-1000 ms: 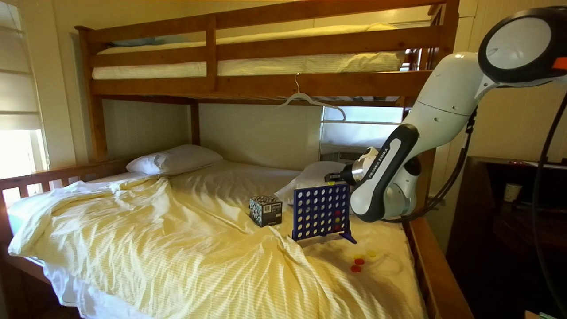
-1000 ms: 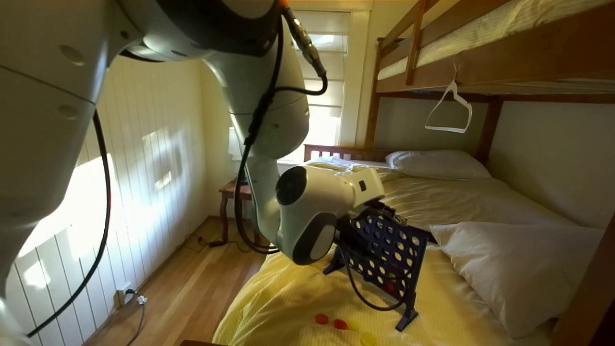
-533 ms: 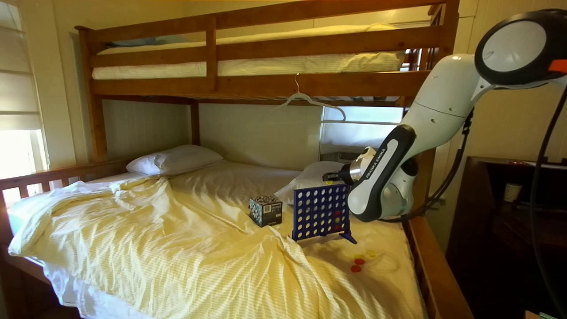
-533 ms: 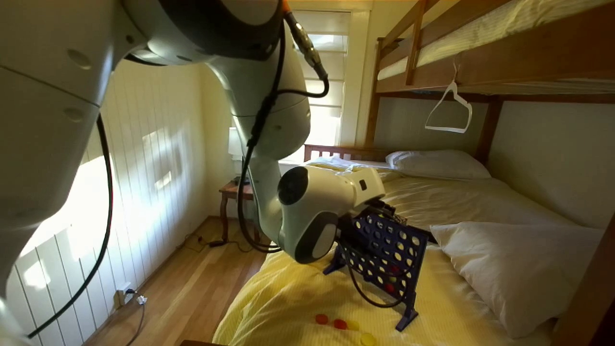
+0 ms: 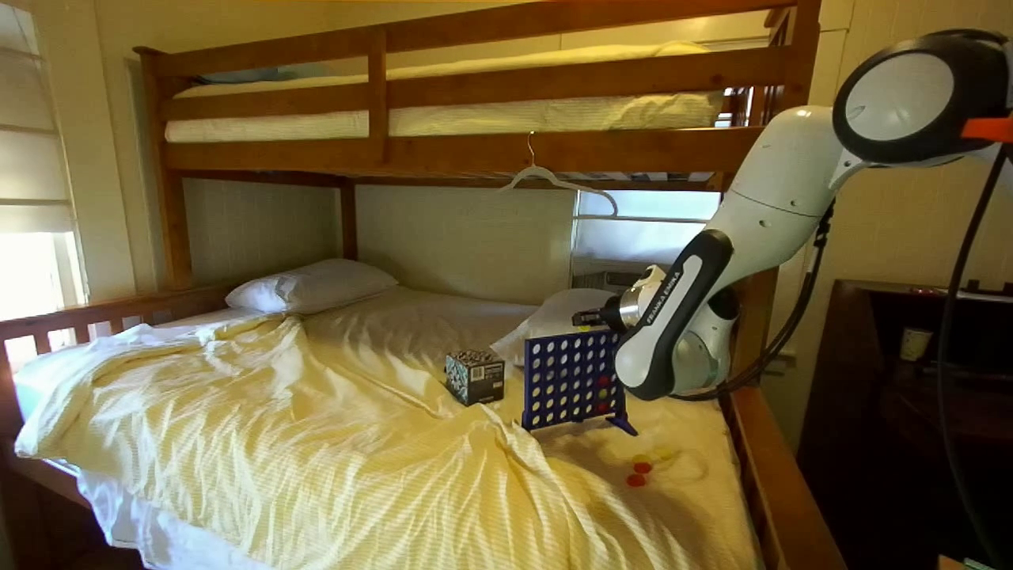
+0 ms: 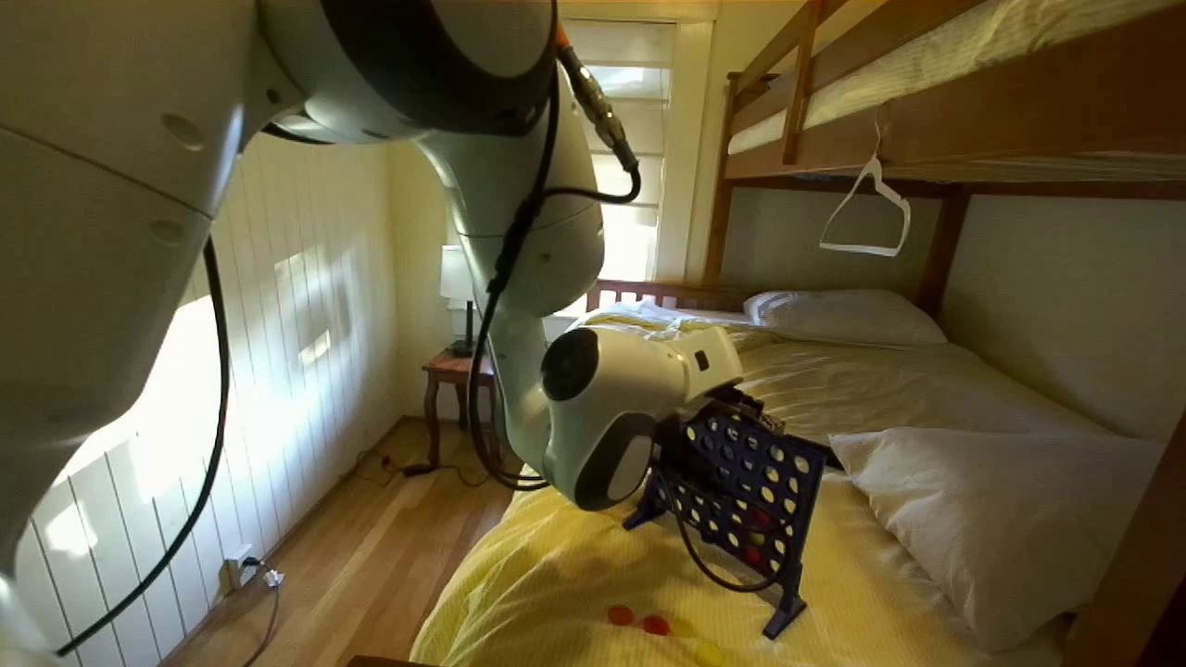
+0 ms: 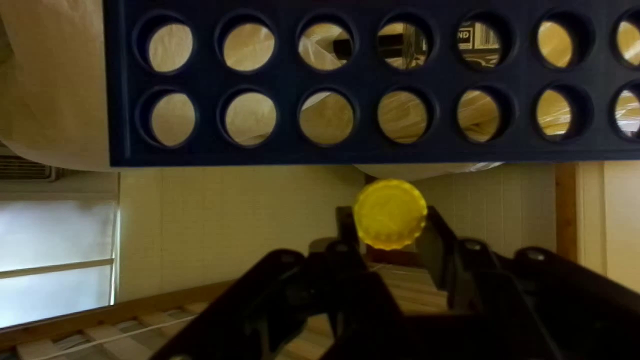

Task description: Put the yellow chip into the connect four game

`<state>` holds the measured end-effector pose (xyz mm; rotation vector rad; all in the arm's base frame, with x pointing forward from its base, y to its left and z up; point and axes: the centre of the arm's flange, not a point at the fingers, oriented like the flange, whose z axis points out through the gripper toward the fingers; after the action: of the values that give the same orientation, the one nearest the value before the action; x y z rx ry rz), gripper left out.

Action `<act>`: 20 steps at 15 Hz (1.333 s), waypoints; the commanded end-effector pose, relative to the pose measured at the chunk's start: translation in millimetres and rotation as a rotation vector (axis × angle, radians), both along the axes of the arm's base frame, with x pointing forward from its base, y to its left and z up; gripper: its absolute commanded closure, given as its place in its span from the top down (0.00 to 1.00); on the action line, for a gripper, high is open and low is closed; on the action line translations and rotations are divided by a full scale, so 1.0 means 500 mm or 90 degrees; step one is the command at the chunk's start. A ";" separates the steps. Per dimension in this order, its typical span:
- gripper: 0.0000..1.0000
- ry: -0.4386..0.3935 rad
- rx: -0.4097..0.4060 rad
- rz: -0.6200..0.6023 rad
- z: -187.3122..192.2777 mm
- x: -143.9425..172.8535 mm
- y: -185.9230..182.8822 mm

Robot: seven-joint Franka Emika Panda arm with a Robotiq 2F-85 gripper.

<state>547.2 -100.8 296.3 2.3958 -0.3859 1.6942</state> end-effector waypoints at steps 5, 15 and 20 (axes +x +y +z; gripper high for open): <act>0.10 -0.009 -0.023 0.007 -0.015 0.014 0.004; 0.10 -0.031 -0.040 0.015 -0.019 0.011 0.010; 0.10 -0.036 -0.047 0.015 -0.026 0.014 0.011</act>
<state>548.6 -97.1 288.7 2.3429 -0.3265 1.7327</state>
